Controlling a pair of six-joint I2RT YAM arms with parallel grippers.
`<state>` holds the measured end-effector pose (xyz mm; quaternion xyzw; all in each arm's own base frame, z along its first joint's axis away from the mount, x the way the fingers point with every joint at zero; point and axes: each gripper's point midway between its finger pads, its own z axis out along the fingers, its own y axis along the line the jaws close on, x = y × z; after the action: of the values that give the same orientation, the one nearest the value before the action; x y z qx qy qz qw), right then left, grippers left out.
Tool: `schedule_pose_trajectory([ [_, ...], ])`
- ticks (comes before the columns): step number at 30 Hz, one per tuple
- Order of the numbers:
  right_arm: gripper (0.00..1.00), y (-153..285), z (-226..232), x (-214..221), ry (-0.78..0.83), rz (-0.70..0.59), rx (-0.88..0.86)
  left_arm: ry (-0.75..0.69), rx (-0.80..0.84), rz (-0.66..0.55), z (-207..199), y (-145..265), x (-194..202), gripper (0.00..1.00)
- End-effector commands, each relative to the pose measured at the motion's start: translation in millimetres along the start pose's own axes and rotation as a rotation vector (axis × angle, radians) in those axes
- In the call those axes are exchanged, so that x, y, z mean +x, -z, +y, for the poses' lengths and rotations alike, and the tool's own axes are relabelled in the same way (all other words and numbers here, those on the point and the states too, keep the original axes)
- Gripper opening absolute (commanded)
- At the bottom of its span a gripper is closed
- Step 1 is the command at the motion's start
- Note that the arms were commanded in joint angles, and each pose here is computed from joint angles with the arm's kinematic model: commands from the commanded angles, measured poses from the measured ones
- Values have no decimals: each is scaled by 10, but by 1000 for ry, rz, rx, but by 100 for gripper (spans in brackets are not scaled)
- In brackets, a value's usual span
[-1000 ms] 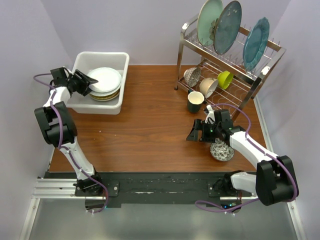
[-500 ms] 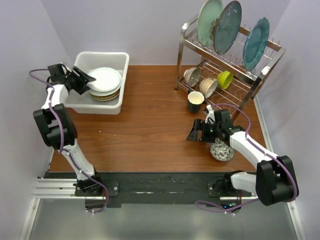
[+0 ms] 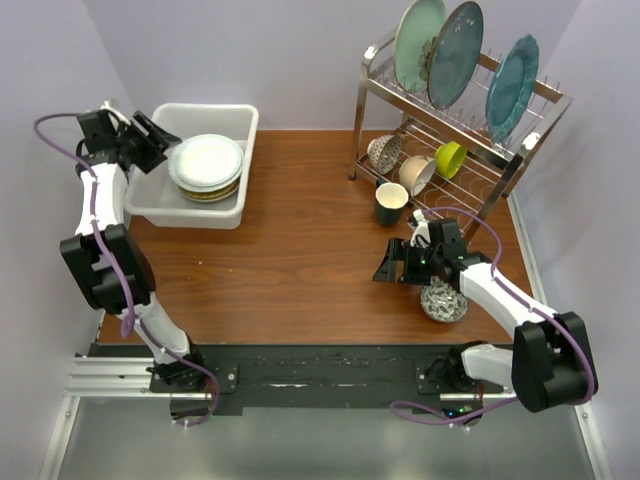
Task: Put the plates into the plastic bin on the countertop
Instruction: Reset both arms
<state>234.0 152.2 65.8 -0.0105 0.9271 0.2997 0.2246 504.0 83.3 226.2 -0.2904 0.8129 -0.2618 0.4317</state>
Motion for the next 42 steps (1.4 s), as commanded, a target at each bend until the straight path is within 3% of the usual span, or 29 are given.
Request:
schedule_pose_trajectory([
  [1,88,65,83,-73,29,-28,-24,-130,45,-124,-432,425,-358,71],
  [12,88,92,117,-146,31,-42,-25,-330,4,-212,-830,894,-446,74],
  [20,88,104,162,-229,42,-49,-28,-594,-1,-116,-1154,922,118,100],
  [27,89,146,169,-287,51,-69,-10,-714,12,-101,-1330,1056,461,100],
  [34,89,164,187,-346,62,-77,32,-847,81,35,-1467,1017,1097,100],
  [42,89,320,246,-524,95,-137,78,-919,-13,88,-1370,966,1534,100],
])
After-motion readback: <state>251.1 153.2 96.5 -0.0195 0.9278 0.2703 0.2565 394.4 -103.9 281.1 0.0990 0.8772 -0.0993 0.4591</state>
